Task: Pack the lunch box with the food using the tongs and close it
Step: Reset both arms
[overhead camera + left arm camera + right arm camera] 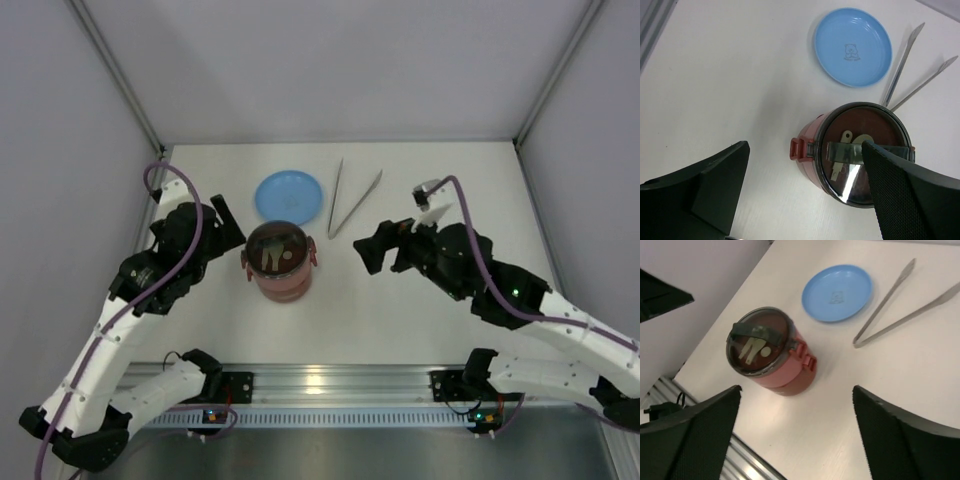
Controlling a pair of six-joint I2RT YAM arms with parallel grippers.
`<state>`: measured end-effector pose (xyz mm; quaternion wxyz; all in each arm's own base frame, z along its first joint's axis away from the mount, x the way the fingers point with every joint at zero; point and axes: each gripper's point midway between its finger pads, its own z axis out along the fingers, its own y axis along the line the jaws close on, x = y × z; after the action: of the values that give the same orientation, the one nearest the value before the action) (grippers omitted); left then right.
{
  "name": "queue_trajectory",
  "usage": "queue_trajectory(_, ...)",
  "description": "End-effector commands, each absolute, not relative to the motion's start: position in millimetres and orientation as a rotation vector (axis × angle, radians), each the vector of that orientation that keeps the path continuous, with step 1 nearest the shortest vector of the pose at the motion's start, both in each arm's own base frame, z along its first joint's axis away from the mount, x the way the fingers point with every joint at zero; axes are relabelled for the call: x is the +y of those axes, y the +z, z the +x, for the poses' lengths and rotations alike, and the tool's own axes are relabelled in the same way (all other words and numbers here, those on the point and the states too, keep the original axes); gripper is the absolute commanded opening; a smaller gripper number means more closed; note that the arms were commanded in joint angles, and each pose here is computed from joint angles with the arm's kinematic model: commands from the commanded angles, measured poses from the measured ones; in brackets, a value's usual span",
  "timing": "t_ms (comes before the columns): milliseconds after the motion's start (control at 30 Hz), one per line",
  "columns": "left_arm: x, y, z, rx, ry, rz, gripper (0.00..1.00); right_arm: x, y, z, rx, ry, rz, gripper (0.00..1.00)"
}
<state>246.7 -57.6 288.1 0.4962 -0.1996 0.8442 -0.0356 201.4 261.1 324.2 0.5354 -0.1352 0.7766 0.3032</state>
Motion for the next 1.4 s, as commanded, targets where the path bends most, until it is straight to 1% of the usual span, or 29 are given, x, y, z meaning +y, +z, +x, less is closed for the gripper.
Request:
queue_trajectory(0, -62, 310, 243, 2.012, -0.14, -0.374, 0.99, 199, 314, 204, 1.86, 0.544, -0.144, 0.96)
queue_trajectory(33, -65, 310, 242, 2.016, -0.16, -0.357, 0.99, 191, 314, 203, 1.854, 0.535, -0.118, 0.99)
queue_trajectory(200, -64, 315, 235, 1.985, -0.189, -0.308, 0.99, 140, 297, 192, 1.855, 0.465, 0.026, 0.99)
queue_trajectory(400, -52, 307, 234, 1.949, -0.118, -0.282, 0.99, 112, 273, 185, 1.853, 0.433, 0.114, 1.0)
queue_trajectory(700, -50, 295, 236, 1.923, -0.103, -0.253, 0.99, 100, 263, 183, 1.867, 0.384, 0.132, 1.0)
queue_trajectory(1367, -49, 283, 239, 1.924, -0.071, -0.224, 0.99, 116, 262, 185, 1.878, 0.426, 0.101, 0.99)
